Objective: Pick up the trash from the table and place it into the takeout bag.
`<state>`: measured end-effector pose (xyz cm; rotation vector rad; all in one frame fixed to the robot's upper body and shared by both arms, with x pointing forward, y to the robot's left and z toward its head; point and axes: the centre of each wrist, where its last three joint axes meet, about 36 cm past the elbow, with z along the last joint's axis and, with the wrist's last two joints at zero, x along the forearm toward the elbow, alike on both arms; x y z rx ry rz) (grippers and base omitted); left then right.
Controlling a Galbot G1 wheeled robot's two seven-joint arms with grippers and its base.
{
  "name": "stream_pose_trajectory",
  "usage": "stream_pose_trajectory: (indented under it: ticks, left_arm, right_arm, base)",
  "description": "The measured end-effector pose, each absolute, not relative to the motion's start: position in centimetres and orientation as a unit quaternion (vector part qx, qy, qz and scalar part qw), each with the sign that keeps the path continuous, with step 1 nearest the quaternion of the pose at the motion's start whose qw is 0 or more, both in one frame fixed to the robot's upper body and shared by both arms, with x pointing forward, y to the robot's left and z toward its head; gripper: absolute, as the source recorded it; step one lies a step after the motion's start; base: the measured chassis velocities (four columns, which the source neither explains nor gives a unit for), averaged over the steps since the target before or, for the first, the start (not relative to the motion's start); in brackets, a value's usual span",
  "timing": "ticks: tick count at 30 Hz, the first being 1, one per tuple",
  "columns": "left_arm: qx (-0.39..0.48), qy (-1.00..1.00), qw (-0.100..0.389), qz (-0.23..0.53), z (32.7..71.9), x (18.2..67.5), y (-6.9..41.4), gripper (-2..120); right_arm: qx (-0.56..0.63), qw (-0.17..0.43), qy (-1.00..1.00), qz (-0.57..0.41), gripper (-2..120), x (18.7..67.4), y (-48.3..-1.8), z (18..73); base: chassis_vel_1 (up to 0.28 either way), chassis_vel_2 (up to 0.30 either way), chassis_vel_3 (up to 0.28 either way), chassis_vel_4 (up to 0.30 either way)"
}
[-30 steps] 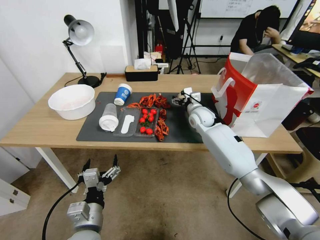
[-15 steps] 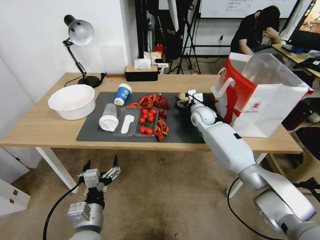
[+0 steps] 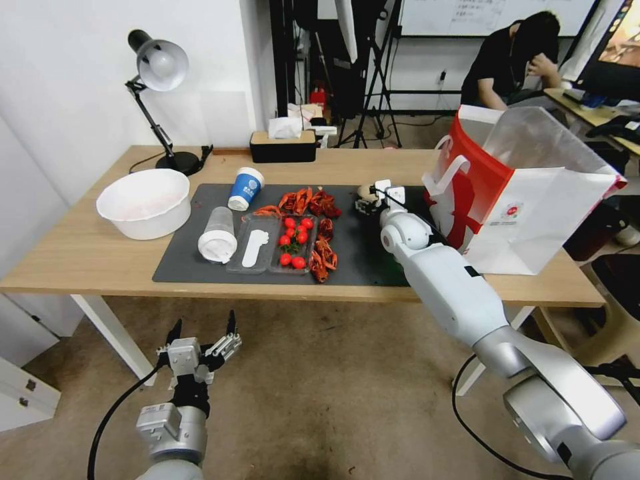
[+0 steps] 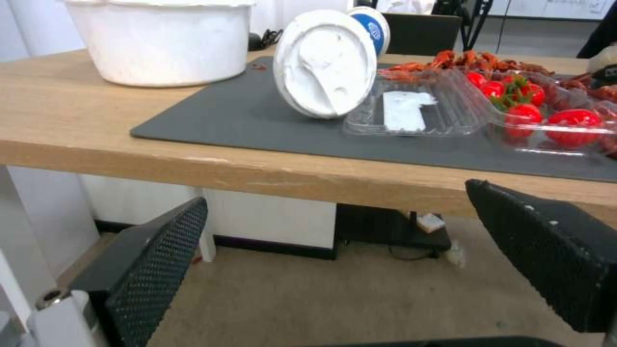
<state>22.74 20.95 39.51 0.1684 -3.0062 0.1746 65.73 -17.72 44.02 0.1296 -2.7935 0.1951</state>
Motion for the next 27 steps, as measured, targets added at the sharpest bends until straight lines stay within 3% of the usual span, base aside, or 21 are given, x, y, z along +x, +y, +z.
stream_pose_trajectory:
  ticks: [3, 10, 17, 27]
  left_arm:
    - [0.055, -0.995, 0.063, 0.058, 39.5, 22.7, 20.9, 100]
    - [0.053, -0.995, 0.063, 0.057, 39.6, 22.6, 20.8, 100]
    - [0.053, -0.995, 0.063, 0.055, 39.7, 22.5, 20.8, 100]
    - [0.057, -0.995, 0.059, 0.051, 40.0, 22.3, 20.9, 100]
  right_arm:
    - [0.045, 0.166, -0.983, 0.071, 55, 65.6, -17.9, 44.1]
    - [0.047, 0.153, -0.984, 0.078, 25, 65.1, -18.4, 44.4]
    - [0.055, 0.129, -0.987, 0.077, 8, 63.6, -18.1, 45.3]
    - [0.084, 0.054, -0.991, 0.085, 7, 57.8, -18.4, 48.7]
  base:
    - [0.000, 0.000, 0.000, 0.000]
    - [0.000, 0.000, 0.000, 0.000]
    - [0.000, 0.000, 0.000, 0.000]
    - [0.000, 0.000, 0.000, 0.000]
